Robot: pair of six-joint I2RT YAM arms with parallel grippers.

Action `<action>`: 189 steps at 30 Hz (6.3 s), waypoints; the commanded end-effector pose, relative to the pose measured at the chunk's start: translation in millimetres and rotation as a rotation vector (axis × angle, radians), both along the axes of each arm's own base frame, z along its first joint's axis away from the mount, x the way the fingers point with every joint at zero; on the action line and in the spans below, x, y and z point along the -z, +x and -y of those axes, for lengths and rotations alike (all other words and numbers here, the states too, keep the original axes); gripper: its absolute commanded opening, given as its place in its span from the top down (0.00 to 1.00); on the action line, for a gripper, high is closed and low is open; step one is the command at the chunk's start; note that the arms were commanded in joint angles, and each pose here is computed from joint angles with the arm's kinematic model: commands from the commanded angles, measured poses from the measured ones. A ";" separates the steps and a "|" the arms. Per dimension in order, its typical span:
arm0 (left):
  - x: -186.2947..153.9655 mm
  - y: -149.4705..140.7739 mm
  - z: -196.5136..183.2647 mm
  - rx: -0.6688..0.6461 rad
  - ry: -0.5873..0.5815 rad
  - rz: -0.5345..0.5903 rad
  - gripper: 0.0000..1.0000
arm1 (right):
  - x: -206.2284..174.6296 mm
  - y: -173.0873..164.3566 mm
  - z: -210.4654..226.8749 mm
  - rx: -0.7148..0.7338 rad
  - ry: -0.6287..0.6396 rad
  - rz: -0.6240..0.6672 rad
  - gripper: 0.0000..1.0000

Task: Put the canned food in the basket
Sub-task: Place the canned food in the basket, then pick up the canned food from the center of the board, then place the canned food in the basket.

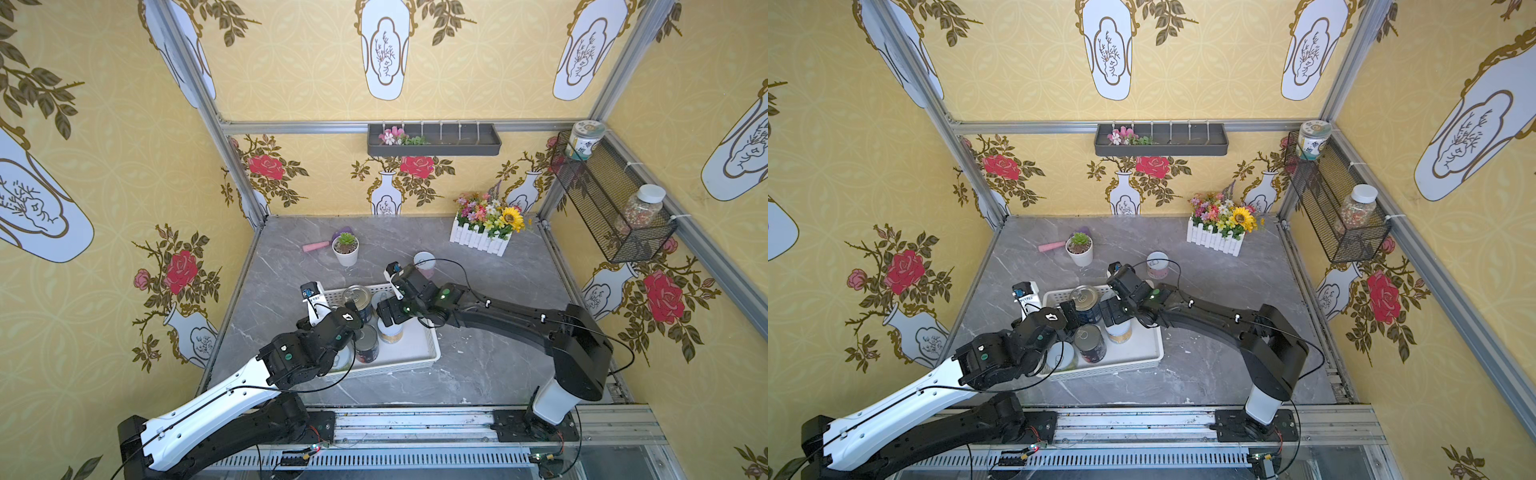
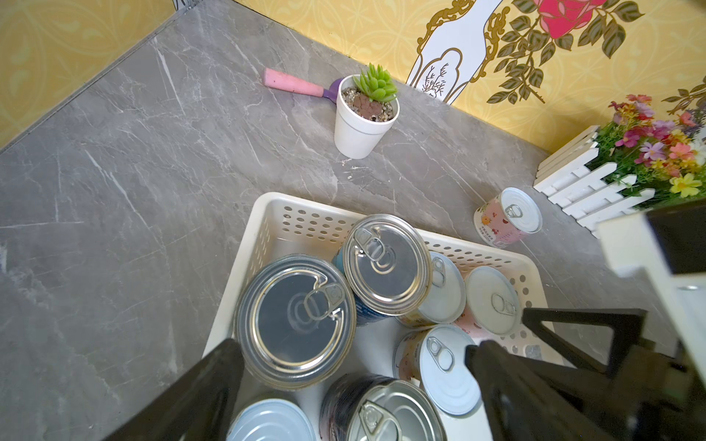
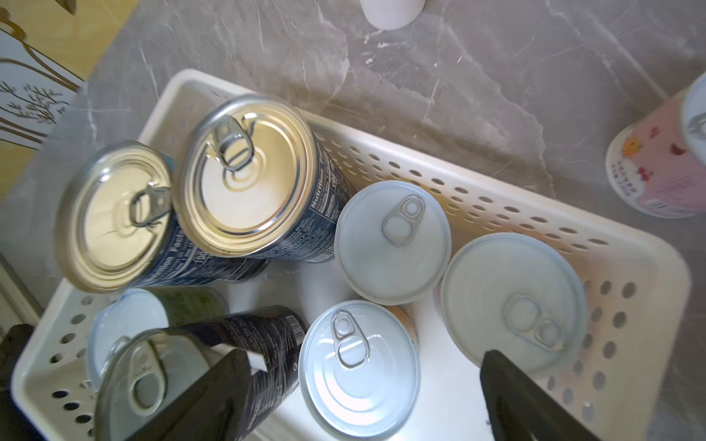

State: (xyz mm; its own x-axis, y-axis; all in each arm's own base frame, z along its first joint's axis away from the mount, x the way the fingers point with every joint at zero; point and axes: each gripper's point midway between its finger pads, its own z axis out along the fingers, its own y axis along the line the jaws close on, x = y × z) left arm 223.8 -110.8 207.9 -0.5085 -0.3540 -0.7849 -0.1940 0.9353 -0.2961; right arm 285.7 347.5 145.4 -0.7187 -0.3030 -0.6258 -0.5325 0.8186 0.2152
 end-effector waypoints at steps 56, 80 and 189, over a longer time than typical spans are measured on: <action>-9.5 -3.1 -1.8 0.009 -0.064 0.036 0.00 | 52.3 201.1 114.1 0.387 -0.297 -0.167 0.03; -7.8 -2.2 -0.4 0.009 -0.054 0.026 0.00 | 80.3 203.7 105.7 0.353 -0.308 -0.217 0.02; -7.6 -3.0 -2.3 0.002 -0.054 0.025 0.00 | 43.6 -73.4 49.1 0.003 -0.276 -0.001 0.21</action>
